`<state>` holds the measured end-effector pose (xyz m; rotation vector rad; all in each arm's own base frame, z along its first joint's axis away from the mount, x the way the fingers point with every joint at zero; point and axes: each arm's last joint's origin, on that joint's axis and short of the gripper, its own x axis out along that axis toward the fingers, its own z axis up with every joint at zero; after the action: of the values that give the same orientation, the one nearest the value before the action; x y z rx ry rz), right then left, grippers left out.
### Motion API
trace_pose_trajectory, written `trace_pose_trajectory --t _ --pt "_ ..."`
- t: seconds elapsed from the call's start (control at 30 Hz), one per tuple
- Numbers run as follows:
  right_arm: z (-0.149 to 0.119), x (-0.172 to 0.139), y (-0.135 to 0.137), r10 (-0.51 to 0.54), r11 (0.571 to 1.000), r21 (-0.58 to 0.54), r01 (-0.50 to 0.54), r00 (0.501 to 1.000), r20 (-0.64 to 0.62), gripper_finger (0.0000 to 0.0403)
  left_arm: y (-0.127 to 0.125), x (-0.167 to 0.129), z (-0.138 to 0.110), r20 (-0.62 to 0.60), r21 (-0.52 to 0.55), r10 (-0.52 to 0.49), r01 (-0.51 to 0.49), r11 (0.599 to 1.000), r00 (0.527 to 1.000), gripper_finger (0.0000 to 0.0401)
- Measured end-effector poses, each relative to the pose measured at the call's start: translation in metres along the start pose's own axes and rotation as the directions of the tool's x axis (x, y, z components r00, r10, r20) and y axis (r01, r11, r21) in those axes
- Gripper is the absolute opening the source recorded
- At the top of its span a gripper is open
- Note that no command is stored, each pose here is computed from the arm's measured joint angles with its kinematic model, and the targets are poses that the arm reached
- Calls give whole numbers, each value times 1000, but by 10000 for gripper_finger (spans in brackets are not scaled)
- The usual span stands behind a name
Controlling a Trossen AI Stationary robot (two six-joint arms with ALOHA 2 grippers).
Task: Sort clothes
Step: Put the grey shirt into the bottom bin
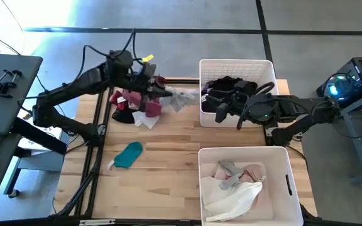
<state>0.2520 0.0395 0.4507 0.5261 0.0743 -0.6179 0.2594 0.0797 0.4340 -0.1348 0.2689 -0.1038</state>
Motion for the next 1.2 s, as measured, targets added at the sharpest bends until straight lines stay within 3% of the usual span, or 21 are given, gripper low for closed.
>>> trace_pose_trajectory --t 0.17,0.3,0.4,0.6,0.77,0.9,1.0,1.2 --pt "-2 1 1 14 1000 -6 -14 1000 -18 206 -3 5 -3 -26 13 -25 26 1000 999 1" --pt "-8 1 9 127 985 -104 -138 986 -104 206 -8 6 -1 -8 42 -46 47 998 999 1" --pt "-20 8 17 175 945 -246 -217 968 -179 206 -11 8 0 0 51 -60 60 997 998 1" --pt "-38 38 23 117 815 -543 -203 975 -188 206 -18 10 0 -1 110 -84 83 990 996 1" --pt "-35 65 27 117 824 -548 -143 990 -82 206 -19 11 0 1 114 -90 89 990 996 1" --pt "-41 86 26 189 830 -506 -235 972 -141 201 -19 11 0 1 114 -86 85 990 996 1" --pt "-45 95 27 207 847 -466 -254 967 -150 167 -19 11 0 1 114 -86 86 990 996 1" --pt "-45 94 27 157 890 -415 -189 982 -109 19 -19 11 -1 -7 109 -85 85 990 996 39"
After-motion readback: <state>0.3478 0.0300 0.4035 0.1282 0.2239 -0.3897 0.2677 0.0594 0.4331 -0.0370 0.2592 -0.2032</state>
